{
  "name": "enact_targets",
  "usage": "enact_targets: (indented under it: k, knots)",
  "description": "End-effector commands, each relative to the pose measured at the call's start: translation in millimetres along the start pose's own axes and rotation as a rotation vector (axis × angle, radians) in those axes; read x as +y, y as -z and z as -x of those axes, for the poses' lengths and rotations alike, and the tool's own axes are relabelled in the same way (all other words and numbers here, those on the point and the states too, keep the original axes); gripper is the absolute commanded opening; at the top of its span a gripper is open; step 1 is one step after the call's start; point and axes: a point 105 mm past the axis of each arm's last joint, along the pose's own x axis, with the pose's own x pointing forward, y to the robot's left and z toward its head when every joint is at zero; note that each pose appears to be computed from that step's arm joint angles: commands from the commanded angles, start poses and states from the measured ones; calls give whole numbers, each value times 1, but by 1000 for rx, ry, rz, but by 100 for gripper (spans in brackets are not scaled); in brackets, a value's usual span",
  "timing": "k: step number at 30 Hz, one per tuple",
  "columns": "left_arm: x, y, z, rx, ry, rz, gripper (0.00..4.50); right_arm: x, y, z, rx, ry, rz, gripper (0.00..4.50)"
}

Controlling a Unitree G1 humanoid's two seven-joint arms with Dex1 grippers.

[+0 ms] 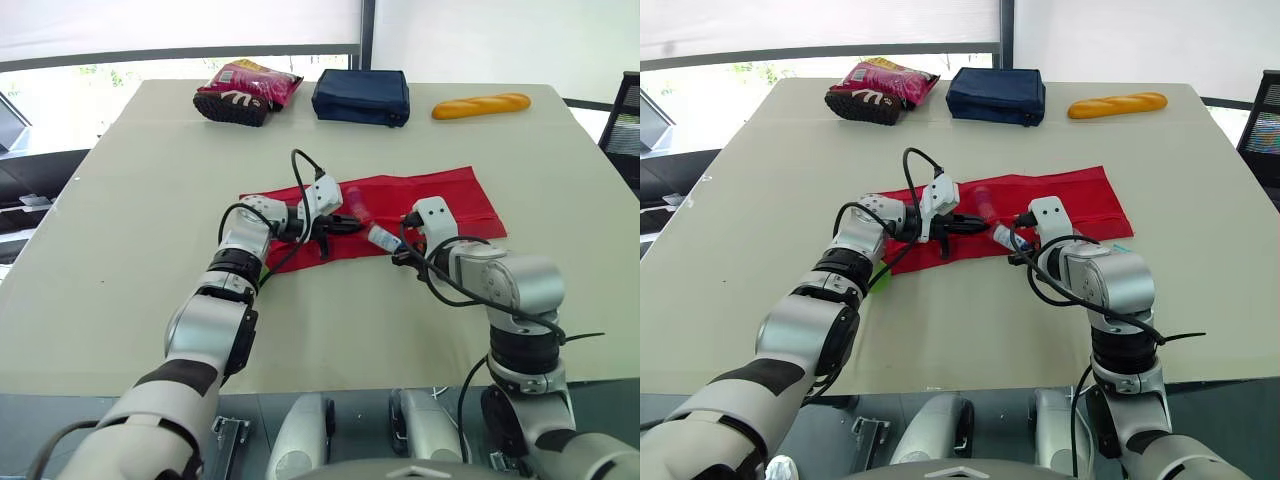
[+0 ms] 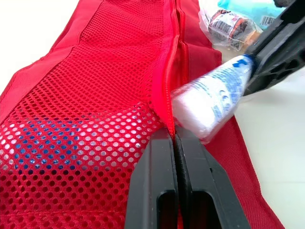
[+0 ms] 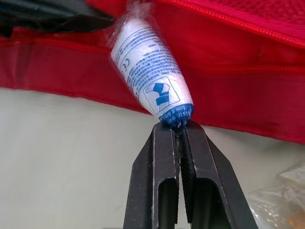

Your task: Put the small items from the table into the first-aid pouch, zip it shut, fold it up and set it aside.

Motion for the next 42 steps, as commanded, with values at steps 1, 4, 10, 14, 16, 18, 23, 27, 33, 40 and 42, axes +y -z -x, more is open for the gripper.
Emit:
enact_targets:
  k: [1, 4, 10, 14, 16, 18, 23, 27, 33, 40, 42]
  knots:
    - [2, -6, 1, -21, -7, -21, 0, -8, -16, 4, -68, 62, -29, 6]
    - [2, -6, 1, -21, -3, -21, 0, -7, -16, 3, -79, 71, -81, 6]
    - [0, -8, -2, -26, 10, -26, 0, 12, -27, -10, -114, 51, -129, 6]
    - [-2, -10, -5, -32, 20, -31, 0, 19, -34, -20, -136, 45, -143, 6]
    - [-3, -11, -7, -34, 26, -35, 0, 22, -38, -26, -149, 44, -150, 6]
    - [-3, -11, -7, -36, 30, -36, 0, 24, -44, -31, -171, 48, -157, 6]
    - [-3, -13, -7, -38, 32, -40, 0, 35, -53, -41, -207, 19, -168, 6]
    - [-2, -14, -6, -37, 29, -43, 0, 52, -54, -47, -210, -36, -151, 6]
    - [-3, -14, -6, -38, 34, -43, 0, 70, -58, -51, -232, -119, -118, 6]
    - [-3, -14, -6, -40, 37, -41, 0, 66, -56, -49, -249, -147, -84, 84]
    - [-3, -14, -7, -40, 37, -41, 0, 64, -54, -48, -247, -157, -73, 177]
